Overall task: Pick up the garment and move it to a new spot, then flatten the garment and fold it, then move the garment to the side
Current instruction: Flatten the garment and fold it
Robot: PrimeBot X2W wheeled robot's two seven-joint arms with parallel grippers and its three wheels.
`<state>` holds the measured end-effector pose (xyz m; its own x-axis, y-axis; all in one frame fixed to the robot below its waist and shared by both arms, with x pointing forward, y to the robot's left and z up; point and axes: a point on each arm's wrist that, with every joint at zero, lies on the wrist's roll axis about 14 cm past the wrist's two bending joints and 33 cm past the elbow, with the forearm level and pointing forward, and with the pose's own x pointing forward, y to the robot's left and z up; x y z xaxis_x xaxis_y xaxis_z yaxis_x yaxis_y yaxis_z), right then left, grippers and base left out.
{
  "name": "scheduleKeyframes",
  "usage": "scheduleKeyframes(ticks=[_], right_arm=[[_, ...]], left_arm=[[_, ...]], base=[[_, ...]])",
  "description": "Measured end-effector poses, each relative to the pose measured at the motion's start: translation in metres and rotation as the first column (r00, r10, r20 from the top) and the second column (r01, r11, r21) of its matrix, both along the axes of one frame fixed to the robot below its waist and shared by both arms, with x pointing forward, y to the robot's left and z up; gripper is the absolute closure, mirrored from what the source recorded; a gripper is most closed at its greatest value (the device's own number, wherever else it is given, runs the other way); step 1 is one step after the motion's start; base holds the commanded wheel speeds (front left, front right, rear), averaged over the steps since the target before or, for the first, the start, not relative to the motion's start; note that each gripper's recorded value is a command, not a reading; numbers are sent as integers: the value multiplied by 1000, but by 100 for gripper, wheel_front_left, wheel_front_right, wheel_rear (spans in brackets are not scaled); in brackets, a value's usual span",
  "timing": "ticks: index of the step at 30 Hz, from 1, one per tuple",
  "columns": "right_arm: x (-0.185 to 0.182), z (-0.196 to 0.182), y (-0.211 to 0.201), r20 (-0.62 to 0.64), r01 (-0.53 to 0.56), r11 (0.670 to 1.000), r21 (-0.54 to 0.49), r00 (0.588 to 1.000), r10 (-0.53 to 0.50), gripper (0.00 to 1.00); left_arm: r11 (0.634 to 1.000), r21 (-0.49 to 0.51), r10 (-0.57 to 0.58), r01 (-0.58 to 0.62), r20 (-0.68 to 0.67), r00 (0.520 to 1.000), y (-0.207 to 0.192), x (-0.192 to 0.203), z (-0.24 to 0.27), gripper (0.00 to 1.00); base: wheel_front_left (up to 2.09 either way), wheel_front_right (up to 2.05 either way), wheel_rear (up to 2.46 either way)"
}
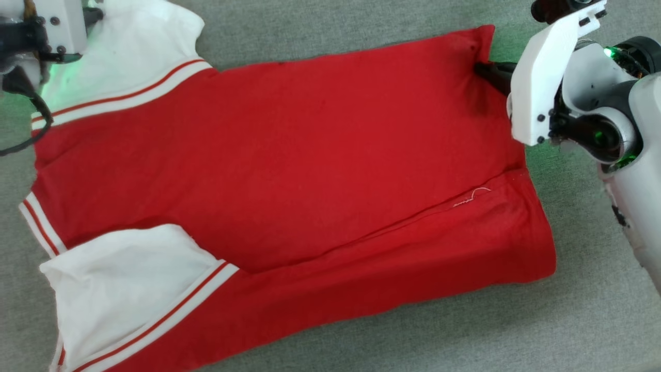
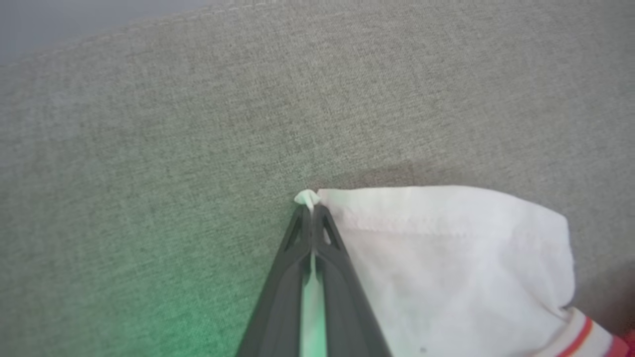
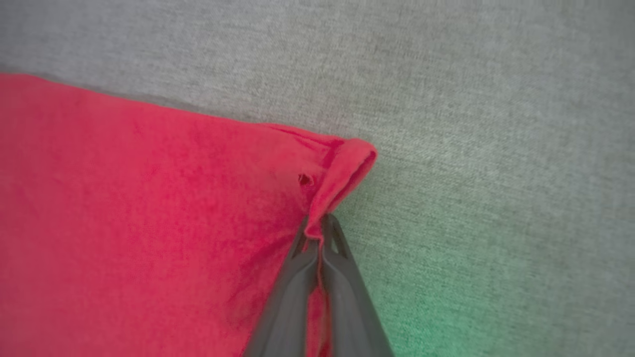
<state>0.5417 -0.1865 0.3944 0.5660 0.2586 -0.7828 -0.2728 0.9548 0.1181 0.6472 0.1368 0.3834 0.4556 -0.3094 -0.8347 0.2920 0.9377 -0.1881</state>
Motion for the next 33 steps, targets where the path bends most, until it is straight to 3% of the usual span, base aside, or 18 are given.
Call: scheduleKeyframes(ticks=[9, 20, 33], right_arm=[[11, 16, -6, 97, -16, 999, -29, 995, 19, 100], [6, 51, -5, 231, -79, 996, -43, 969, 87, 100], [-39, 77, -3, 300, -149, 988, -27, 942, 150, 100]], left_arm=[[999, -42, -7, 10, 77, 997, -6, 0, 26, 100], [998, -55, 7, 4, 202, 979, 17, -15, 98, 100], [997, -20, -68, 77, 296, 953, 37, -110, 155, 100]], base=[[0, 0, 0], [0, 0, 0], [0, 0, 0]])
